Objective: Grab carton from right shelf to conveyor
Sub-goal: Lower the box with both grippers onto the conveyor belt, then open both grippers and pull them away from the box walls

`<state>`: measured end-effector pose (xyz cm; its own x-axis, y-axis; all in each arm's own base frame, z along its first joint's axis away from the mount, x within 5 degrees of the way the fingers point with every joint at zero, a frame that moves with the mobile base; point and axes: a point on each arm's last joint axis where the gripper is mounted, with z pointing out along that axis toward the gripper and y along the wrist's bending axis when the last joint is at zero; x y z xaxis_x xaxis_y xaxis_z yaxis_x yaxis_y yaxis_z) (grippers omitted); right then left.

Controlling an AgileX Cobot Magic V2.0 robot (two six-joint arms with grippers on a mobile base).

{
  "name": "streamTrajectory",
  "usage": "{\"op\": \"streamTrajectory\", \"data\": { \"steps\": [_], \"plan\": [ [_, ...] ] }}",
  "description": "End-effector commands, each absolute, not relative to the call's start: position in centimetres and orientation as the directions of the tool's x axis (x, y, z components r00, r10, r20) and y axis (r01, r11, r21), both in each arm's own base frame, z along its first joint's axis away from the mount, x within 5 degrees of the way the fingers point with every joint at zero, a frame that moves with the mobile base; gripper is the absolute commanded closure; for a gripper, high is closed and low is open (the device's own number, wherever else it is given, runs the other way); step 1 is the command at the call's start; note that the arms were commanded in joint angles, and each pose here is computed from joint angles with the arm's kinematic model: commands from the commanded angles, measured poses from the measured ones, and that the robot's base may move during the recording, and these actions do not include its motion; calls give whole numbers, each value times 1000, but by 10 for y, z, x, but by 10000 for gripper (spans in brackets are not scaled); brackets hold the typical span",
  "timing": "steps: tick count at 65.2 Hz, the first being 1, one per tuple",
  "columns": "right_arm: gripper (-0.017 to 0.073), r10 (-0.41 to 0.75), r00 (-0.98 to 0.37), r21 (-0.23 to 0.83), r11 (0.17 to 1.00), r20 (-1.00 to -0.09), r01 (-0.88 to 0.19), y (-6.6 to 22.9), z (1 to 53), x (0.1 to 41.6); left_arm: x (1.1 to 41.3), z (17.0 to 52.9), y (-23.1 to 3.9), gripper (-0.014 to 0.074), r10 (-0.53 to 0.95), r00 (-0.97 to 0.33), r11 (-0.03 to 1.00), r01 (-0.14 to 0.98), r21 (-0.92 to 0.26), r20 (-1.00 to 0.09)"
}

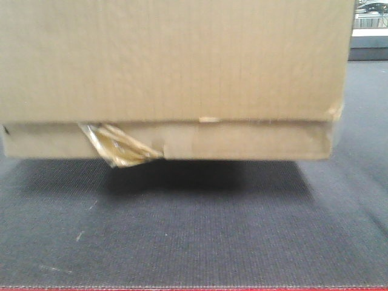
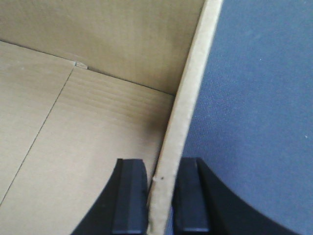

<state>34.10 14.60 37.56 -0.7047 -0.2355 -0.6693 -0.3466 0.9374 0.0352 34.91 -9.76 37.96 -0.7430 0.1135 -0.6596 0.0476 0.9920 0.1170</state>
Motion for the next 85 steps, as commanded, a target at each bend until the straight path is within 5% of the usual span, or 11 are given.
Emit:
{"op": "streamTrajectory", "data": {
  "steps": [1, 8, 14, 28, 40, 49, 56, 85],
  "plan": [
    [513, -225, -658, 28, 936, -719, -351, 146, 382, 345, 353, 380, -99, 347, 124, -724, 991, 59, 119, -679],
    [215, -226, -658, 28, 936, -718, -351, 145, 383, 344, 353, 380, -98, 88, 128, -722, 990, 58, 125, -680],
    [-22, -226, -653, 24, 936, -723, -351, 144, 386, 342, 350, 383, -97, -30, 124, -723, 991, 55, 123, -680],
    [34, -206, -607, 27, 936, -767, -352, 136, 412, 323, 323, 418, -90, 13, 95, -659, 995, 51, 82, -746],
    [281, -156, -569, 30, 952, -807, -304, 107, 445, 297, 289, 452, -66, 114, 68, -581, 997, 22, 68, -811],
    [549, -98, -570, 25, 979, -816, -203, 69, 456, 281, 264, 453, -40, 403, 64, -549, 996, -19, 89, -833],
    [631, -56, -573, 25, 991, -818, -133, 46, 448, 270, 246, 436, -19, 633, 32, -549, 994, -68, 83, -835],
    [627, -34, -587, 19, 996, -809, -84, 23, 342, 205, 165, 340, 3, 591, -3, -448, 996, -76, 35, -894]
  ]
}}
